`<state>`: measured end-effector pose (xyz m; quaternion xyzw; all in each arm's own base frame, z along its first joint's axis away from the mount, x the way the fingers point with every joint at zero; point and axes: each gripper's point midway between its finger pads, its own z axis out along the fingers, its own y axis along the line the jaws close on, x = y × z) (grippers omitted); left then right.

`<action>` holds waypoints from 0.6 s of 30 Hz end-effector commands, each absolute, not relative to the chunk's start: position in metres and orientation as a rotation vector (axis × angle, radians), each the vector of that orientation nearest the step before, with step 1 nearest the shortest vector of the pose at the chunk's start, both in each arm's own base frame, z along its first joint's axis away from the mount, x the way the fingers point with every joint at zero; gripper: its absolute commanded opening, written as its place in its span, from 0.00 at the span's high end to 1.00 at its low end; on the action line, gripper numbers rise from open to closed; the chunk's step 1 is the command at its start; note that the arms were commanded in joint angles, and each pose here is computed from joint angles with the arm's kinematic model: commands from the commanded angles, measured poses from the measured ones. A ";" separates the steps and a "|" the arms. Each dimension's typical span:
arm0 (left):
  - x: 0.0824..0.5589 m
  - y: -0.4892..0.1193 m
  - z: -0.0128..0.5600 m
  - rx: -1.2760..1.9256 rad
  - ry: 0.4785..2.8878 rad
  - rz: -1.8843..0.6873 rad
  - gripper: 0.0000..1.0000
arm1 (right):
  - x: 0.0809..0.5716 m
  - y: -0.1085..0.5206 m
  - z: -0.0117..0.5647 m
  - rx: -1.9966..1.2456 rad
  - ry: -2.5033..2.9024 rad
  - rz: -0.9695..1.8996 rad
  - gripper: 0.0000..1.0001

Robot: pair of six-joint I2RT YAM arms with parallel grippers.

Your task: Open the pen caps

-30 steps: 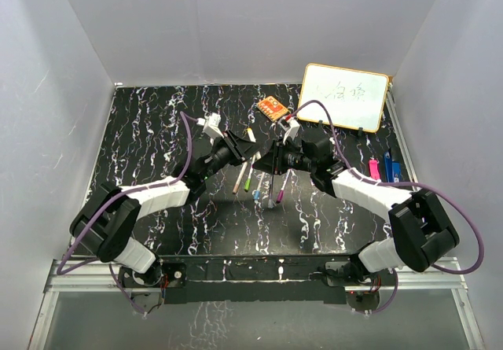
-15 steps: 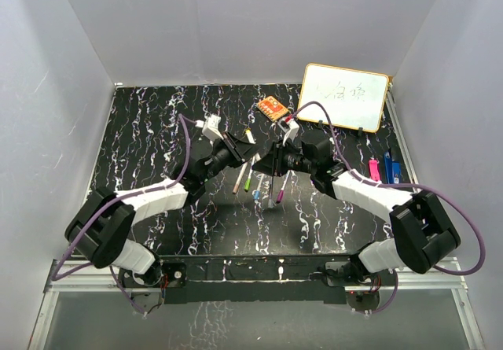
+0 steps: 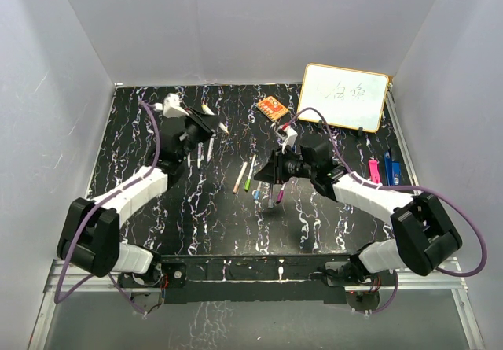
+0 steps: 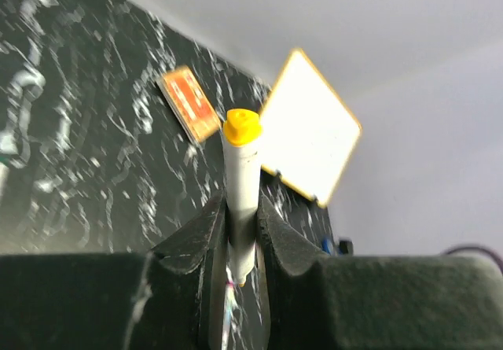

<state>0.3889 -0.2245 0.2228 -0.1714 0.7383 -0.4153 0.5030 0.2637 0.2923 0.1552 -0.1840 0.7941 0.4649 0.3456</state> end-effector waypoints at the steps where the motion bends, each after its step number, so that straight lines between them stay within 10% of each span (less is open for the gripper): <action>1: 0.416 -0.190 0.255 -0.447 1.669 -0.868 1.00 | 0.254 0.290 0.160 -0.532 2.049 1.211 1.00; 18: 0.401 -0.170 0.165 -0.093 2.358 -0.406 1.00 | 0.352 0.189 0.151 -0.099 2.211 0.452 1.00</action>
